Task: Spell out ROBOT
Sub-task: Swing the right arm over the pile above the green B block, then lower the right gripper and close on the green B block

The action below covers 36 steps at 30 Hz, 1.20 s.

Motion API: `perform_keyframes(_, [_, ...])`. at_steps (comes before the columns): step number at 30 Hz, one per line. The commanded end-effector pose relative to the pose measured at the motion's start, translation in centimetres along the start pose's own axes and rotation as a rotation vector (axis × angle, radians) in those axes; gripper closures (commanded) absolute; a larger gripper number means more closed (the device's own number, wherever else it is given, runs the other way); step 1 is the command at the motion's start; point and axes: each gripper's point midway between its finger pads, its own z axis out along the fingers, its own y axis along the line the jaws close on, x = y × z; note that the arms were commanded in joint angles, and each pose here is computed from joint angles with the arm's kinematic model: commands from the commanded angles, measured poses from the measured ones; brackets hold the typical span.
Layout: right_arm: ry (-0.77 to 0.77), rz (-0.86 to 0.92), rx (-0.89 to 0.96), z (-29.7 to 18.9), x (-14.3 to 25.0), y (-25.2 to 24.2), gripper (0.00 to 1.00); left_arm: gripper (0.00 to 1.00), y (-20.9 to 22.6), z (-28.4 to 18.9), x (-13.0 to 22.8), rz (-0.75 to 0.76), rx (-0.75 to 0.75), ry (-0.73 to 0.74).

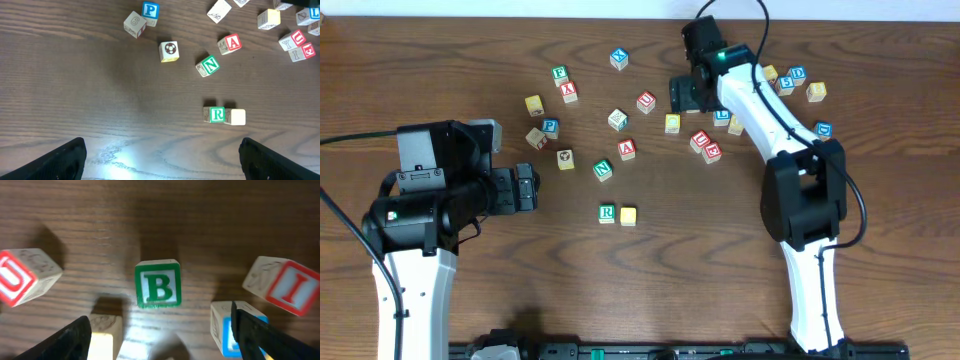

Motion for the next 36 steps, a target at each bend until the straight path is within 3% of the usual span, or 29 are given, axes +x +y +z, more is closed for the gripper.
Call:
perform_keyframes(1, [-0.017, 0.035, 0.000, 0.7, -0.6, 0.1, 0.15, 0.04, -0.2, -0.4, -0.4, 0.013, 0.012, -0.014])
perform_keyframes(5, [-0.027, 0.058, -0.001, 1.2, -0.8, 0.1, 0.12, 0.04, -0.2, -0.4, -0.4, 0.013, 0.012, -0.014])
perform_keyframes(22, [-0.057, 0.063, 0.040, 2.4, -1.3, -0.3, 0.14, 0.04, -0.2, -0.4, -0.4, 0.013, 0.013, -0.013])
perform_keyframes(32, [-0.076, 0.071, 0.036, 2.3, -1.7, -0.1, 0.30, 0.04, -0.2, -0.4, -0.4, 0.013, 0.012, -0.013])
perform_keyframes(36, [-0.074, 0.070, 0.037, 2.4, -1.7, -0.2, 0.44, 0.04, -0.2, -0.4, -0.4, 0.013, 0.013, -0.013])
